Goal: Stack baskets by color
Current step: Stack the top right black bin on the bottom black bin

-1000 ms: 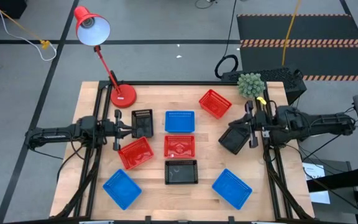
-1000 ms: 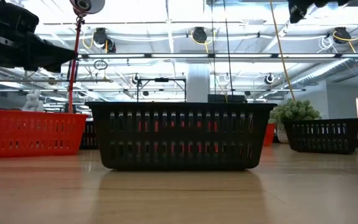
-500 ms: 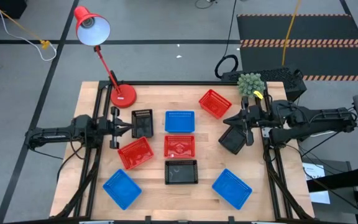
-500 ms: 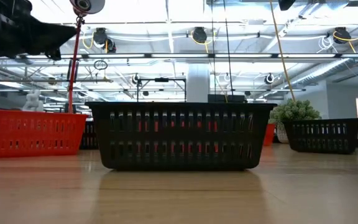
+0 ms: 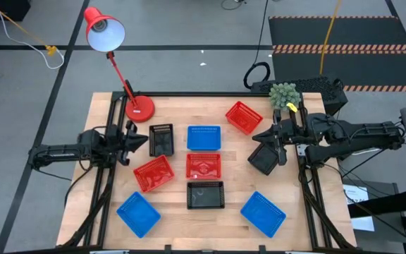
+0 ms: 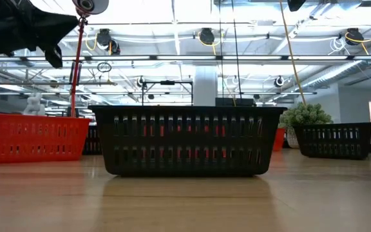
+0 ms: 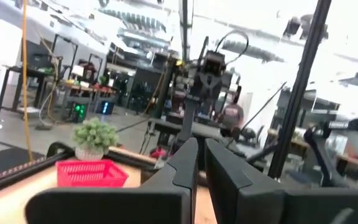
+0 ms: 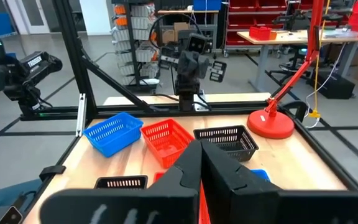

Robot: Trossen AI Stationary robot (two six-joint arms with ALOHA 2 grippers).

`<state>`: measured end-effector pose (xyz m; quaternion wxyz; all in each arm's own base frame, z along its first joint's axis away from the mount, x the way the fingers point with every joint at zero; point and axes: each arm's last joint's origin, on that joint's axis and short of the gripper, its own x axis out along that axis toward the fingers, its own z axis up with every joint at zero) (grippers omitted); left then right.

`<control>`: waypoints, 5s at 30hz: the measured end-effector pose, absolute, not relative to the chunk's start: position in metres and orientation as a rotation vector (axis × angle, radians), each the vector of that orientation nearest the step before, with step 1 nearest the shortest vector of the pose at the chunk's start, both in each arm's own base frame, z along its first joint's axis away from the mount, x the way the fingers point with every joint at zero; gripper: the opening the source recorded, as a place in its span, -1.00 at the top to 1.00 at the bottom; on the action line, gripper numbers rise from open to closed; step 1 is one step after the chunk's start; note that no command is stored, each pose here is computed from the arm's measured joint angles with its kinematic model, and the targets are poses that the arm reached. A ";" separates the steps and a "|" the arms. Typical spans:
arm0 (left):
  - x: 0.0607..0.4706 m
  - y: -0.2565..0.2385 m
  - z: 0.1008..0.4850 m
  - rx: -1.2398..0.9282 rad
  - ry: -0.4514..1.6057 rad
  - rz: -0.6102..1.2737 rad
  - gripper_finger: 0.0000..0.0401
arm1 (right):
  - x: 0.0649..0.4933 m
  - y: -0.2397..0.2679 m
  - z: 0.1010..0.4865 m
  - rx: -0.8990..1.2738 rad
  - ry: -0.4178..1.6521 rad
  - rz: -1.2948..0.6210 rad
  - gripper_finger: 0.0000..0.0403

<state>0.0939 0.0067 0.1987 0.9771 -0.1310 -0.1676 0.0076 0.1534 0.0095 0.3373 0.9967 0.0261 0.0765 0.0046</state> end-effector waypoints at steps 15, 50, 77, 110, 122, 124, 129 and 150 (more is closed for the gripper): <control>0.088 0.006 0.327 -0.146 -0.218 0.051 0.85 | 0.153 0.009 0.337 0.053 0.153 0.008 1.00; 0.229 0.010 0.326 0.049 0.398 -0.060 0.85 | 0.195 0.048 0.297 0.102 0.803 -0.042 1.00; 0.242 -0.005 0.317 0.085 0.415 -0.134 0.85 | 0.157 0.070 0.235 0.027 1.222 -0.192 0.98; 0.241 -0.007 0.316 0.094 0.424 -0.141 0.85 | 0.146 0.067 0.202 -0.229 1.308 -0.027 0.33; 0.241 -0.007 0.316 0.098 0.424 -0.142 0.85 | 0.145 0.068 0.190 -0.174 1.325 0.033 0.46; 0.241 -0.007 0.316 0.102 0.423 -0.143 0.85 | 0.145 0.068 0.190 -0.174 1.325 0.033 0.47; 0.241 -0.007 0.317 0.106 0.422 -0.144 0.85 | 0.147 0.069 0.188 -0.181 1.329 0.033 0.47; 0.241 -0.007 0.317 0.106 0.421 -0.144 0.85 | 0.174 0.065 0.177 -0.128 1.318 0.048 0.95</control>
